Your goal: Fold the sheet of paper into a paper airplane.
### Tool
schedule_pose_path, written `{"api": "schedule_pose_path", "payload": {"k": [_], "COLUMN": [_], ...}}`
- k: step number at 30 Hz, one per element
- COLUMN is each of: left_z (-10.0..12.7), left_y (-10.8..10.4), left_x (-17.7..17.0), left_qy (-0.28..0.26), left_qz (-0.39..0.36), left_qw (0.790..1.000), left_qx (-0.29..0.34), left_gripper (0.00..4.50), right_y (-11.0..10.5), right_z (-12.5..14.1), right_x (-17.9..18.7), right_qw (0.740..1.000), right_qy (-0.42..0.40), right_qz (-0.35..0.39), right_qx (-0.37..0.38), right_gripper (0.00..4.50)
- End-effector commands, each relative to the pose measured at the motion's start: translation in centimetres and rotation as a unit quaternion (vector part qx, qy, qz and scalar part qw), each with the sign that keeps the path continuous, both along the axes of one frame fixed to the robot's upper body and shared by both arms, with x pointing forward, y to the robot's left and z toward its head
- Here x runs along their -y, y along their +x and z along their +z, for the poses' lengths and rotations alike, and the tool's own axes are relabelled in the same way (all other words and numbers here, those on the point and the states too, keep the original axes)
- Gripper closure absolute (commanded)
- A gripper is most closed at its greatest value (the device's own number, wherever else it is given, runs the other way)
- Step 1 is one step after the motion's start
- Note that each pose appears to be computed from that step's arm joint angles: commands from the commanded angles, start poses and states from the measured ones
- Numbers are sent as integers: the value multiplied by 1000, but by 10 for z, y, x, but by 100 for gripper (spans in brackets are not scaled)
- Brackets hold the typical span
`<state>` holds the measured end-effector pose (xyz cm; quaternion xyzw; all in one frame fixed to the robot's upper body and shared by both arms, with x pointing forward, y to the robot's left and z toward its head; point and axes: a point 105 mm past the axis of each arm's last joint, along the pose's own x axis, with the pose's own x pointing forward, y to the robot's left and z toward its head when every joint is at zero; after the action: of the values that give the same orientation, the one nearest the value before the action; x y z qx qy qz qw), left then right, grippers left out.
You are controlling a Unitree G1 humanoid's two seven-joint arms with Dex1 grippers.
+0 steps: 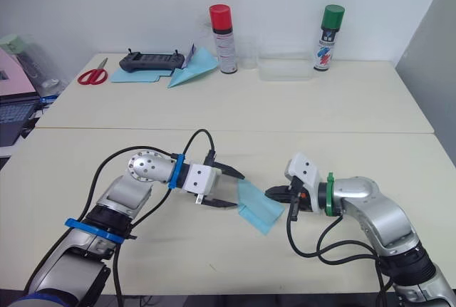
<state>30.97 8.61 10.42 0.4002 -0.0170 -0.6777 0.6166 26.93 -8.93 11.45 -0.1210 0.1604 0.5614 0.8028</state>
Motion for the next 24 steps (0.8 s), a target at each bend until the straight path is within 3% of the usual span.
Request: {"api": "schedule_pose_path", "payload": {"k": [1, 4, 7, 16, 24], "left_z": [4, 4, 4, 0, 10], "left_y": [6, 7, 7, 7, 13], "left_x": [8, 11, 14, 16, -18], "left_qy": [-4, -9, -10, 2, 43], "left_qz": [-6, -10, -16, -31, 47], "left_qw": [1000, 999, 999, 999, 998], "left_qx": [29, 33, 34, 40, 12], "left_gripper": [91, 91, 151, 440, 446], "right_y": [0, 0, 1, 11, 17], "right_z": [15, 16, 16, 24, 31], "right_x": [-3, -2, -1, -2, 0], "right_qw": [1000, 1000, 1000, 998, 996], "right_qy": [19, 19, 18, 45, 56], "right_qz": [-1, -5, -8, -32, -45], "right_qx": [21, 21, 22, 22, 45], "right_gripper": [450, 450, 450, 450, 450]}}
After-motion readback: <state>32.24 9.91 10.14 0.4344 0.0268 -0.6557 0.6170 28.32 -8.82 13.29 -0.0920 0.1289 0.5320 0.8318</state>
